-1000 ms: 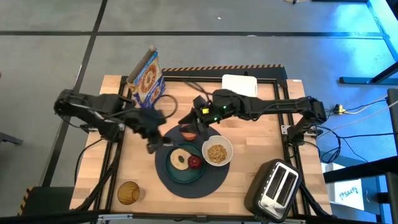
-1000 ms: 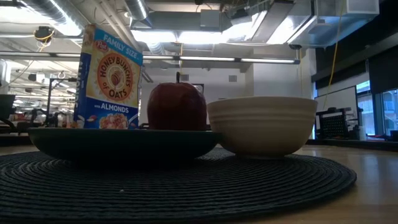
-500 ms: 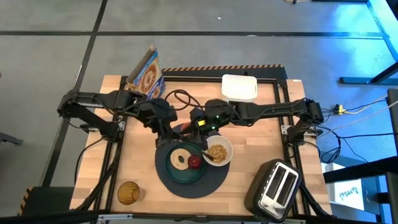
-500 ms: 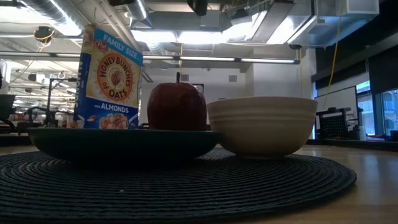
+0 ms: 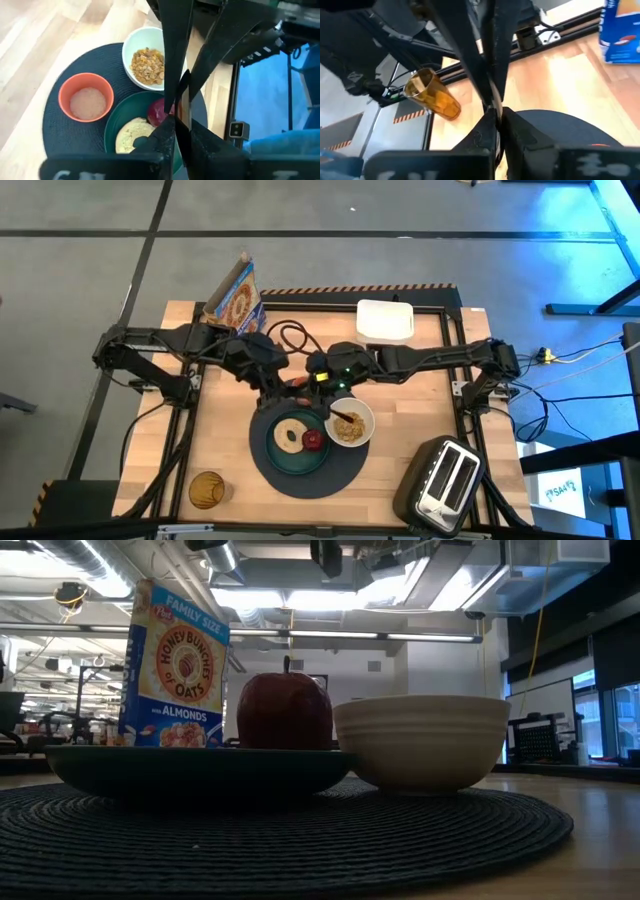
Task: Arrange a breakfast setting
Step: Put the spoon on the placemat to the left of the plate
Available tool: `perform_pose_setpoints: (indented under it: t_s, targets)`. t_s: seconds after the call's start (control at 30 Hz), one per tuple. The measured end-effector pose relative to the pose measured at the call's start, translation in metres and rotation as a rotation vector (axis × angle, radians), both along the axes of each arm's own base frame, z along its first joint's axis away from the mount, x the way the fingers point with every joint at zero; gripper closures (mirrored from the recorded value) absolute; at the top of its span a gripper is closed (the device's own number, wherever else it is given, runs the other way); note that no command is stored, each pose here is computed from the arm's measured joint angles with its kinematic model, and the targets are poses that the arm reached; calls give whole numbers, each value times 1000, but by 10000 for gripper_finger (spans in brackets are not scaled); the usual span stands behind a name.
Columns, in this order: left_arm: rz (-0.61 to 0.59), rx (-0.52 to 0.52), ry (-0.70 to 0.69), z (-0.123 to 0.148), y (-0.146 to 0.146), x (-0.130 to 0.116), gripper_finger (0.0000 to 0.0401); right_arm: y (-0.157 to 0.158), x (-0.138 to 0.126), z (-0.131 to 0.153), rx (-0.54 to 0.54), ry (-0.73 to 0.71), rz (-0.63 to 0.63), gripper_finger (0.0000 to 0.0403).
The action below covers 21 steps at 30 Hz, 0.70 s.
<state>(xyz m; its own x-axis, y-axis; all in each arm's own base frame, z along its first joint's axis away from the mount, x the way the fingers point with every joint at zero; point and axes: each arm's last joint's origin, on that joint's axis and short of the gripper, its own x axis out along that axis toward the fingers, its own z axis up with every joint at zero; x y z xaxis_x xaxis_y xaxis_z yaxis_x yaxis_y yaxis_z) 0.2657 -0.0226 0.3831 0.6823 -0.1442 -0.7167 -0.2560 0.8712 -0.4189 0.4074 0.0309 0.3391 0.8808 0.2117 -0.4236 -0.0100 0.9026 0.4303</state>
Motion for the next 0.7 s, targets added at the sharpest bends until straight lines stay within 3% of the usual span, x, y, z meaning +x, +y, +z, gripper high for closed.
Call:
perform_pose_setpoints:
  t_s: [0.23,0.43,0.6,0.7]
  targets:
    - [107,45,-4,10,4,-19,322,-6,-4,8,-14,-17,-218,400]
    - [275,165,-143,33,9,-48,270,-23,-9,37,25,-234,-534,401]
    - [306,268,-246,43,6,-49,254,-27,-7,63,93,-498,-550,401]
    - [296,312,-322,48,5,-39,253,-26,-6,70,100,-582,-528,402]
